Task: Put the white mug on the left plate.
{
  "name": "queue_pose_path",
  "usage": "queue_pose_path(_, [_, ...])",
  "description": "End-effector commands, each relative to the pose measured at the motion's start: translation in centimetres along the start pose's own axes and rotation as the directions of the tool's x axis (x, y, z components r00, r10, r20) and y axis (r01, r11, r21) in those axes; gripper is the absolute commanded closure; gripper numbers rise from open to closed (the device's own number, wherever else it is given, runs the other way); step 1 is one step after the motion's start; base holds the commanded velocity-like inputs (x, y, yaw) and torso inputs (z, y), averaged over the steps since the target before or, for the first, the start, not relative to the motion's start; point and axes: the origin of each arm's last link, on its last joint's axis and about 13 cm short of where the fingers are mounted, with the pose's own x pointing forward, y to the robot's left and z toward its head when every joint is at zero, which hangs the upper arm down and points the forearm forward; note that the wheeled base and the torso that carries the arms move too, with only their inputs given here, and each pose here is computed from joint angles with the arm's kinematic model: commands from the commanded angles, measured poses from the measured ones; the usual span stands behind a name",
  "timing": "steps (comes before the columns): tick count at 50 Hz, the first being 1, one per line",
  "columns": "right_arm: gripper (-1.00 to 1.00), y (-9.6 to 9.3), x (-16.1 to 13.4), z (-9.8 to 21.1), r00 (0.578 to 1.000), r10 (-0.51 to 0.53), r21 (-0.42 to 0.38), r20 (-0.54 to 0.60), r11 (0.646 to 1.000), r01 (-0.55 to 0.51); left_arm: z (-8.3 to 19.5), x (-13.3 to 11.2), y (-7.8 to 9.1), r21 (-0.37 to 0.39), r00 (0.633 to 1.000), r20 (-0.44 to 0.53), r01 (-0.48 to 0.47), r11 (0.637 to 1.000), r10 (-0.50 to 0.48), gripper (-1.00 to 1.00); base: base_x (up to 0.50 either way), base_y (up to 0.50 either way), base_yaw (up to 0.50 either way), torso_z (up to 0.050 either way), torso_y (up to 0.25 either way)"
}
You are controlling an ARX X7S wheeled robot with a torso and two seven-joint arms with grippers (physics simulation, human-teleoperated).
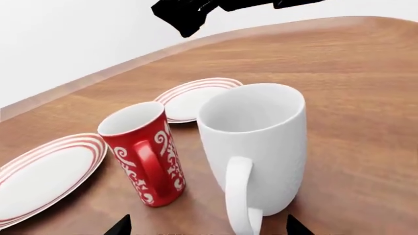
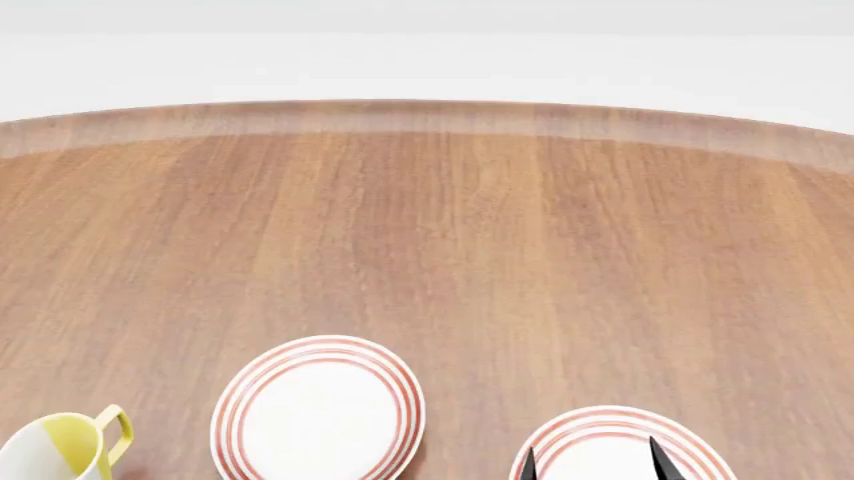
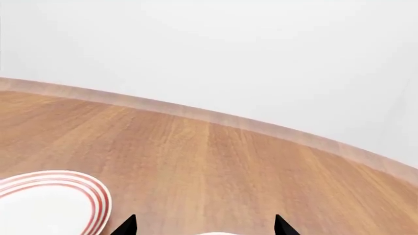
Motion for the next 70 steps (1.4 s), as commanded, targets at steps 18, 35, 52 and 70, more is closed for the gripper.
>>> queue_pose_path(18, [-1.0, 0.0, -0.1, 0.2, 1.0, 0.004, -0.002, 0.013, 1.0, -0.004, -0.5, 2.1, 0.4, -0.019, 0.996, -0.009, 0.085, 0.996, -0.085, -1.0, 0.0, 0.0, 0.0, 0.0, 0.0])
queue_pose_path(35, [-1.0, 0.1, -0.1, 0.4, 1.0, 0.003, -0.002, 0.015, 1.0, -0.003, -0.8, 2.5, 0.5, -0.022, 0.995, -0.012, 0.101, 0.995, -0.101, -1.0, 0.0, 0.0, 0.0, 0.0, 0.0])
queue_pose_path(52, [-1.0, -0.1, 0.1, 0.7, 1.0, -0.001, -0.004, 0.02, 1.0, 0.001, -1.1, 3.4, 0.9, -0.023, 0.994, -0.017, 0.105, 0.994, -0.105, -1.0, 0.0, 0.0, 0.0, 0.0, 0.0])
queue_pose_path(70, [-1.0, -0.1, 0.1, 1.1, 1.0, -0.004, -0.003, 0.03, 1.0, 0.004, -1.4, 4.1, 0.9, -0.033, 0.993, -0.011, 0.12, 0.992, -0.12, -1.0, 0.0, 0.0, 0.0, 0.0, 0.0])
